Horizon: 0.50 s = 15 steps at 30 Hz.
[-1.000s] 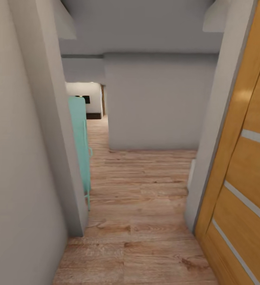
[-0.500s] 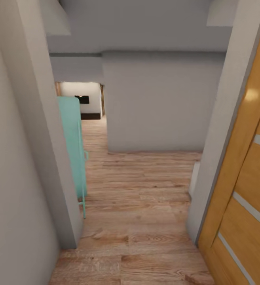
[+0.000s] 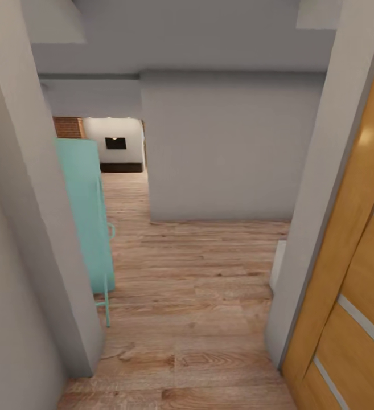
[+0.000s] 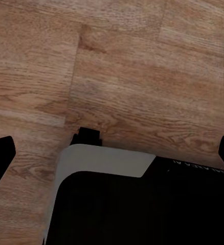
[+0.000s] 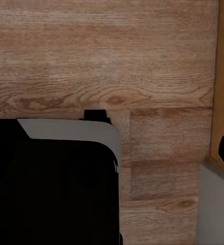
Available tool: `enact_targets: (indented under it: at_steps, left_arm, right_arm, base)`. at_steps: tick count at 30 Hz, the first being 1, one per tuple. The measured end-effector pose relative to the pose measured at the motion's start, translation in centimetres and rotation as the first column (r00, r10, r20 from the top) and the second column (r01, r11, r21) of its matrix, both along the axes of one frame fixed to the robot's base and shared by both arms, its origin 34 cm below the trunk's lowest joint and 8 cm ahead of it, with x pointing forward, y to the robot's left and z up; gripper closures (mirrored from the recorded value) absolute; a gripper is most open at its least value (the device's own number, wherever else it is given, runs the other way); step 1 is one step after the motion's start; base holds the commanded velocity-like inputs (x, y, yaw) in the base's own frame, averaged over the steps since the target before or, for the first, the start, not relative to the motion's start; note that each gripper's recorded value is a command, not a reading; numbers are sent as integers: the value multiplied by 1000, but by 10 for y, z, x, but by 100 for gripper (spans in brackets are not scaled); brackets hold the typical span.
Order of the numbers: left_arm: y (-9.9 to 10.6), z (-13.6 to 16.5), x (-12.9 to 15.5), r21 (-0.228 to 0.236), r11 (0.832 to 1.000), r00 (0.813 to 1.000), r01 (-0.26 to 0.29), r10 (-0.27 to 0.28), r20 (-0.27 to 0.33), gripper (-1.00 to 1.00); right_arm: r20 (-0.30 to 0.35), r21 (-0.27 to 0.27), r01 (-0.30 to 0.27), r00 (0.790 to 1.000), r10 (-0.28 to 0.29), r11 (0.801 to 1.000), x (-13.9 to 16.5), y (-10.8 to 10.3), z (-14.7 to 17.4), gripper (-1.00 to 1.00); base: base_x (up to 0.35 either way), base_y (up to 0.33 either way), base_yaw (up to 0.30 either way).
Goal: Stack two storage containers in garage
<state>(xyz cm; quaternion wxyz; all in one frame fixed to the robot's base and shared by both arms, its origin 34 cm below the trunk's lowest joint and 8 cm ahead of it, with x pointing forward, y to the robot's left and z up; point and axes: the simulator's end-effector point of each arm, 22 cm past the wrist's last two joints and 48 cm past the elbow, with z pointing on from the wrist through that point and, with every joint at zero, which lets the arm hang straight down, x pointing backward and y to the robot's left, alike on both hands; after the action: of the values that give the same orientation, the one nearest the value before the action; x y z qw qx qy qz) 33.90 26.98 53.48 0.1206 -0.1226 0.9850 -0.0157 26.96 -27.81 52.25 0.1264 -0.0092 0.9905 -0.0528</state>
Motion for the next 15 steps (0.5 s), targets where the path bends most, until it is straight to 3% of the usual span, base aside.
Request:
enact_targets:
  at_steps: [6,15]
  left_arm:
    - [-1,-1,-4,-5,1000,1000,1,-1,-20,-100]
    - [0,-1,-5,-5,1000,1000,0,0,-25,-100]
  right_arm:
    - [0,-1,-2,1000,2,1000,0,0,0,-100]
    - [-1,-1,-8,1000,8,1000,0,0,0,-100]
  base:
    - [301,-162,0]
    - [321,-25,0]
